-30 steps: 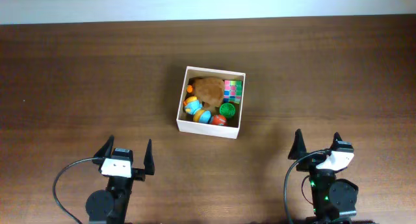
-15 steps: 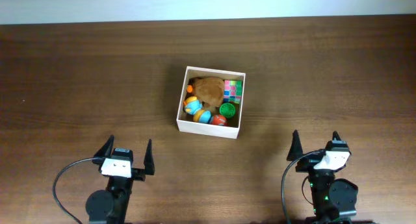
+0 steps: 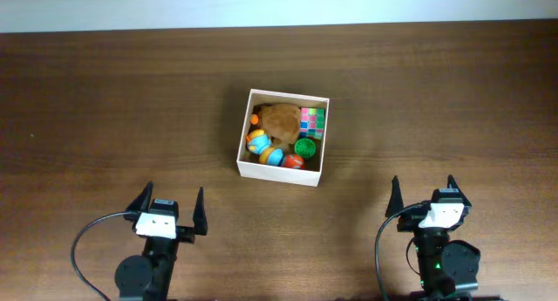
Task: Pack container
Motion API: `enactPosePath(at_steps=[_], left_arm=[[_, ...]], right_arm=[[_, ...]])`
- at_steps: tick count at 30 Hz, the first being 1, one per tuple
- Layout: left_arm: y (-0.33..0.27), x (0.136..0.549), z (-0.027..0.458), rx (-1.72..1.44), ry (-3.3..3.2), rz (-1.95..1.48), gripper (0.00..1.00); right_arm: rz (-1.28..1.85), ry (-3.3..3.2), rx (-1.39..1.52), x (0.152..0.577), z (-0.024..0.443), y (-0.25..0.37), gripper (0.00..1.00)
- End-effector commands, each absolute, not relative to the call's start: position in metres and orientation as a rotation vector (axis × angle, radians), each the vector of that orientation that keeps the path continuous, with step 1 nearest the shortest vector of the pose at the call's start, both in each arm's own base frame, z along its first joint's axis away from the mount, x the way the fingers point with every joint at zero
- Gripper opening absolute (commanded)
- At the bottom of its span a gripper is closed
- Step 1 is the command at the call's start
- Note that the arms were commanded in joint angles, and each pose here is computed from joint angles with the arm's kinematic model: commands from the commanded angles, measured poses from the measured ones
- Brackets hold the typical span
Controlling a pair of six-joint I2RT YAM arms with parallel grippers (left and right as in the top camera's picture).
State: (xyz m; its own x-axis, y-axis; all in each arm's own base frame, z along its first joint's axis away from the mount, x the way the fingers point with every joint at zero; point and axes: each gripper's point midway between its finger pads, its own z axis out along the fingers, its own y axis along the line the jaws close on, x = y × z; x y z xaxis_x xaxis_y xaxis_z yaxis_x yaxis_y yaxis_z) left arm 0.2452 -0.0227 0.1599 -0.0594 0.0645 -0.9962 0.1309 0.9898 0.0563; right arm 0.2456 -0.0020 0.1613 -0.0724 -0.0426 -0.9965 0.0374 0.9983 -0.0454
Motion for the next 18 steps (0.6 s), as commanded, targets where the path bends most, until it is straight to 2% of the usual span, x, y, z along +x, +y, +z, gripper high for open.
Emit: enactPosePath(at_steps=[1, 18], left_arm=[[-0.0214, 0.2449, 0.1595, 0.162, 1.629, -0.035, 0.99], [-0.0214, 0.2449, 0.1595, 0.162, 1.629, -0.035, 0.99]], right_arm=[[-0.078, 1.643, -0.022, 0.2456, 0.1580, -0.0010, 0.99], [-0.083, 1.643, -0.034, 0.2456, 0.1581, -0.0004, 0.99]])
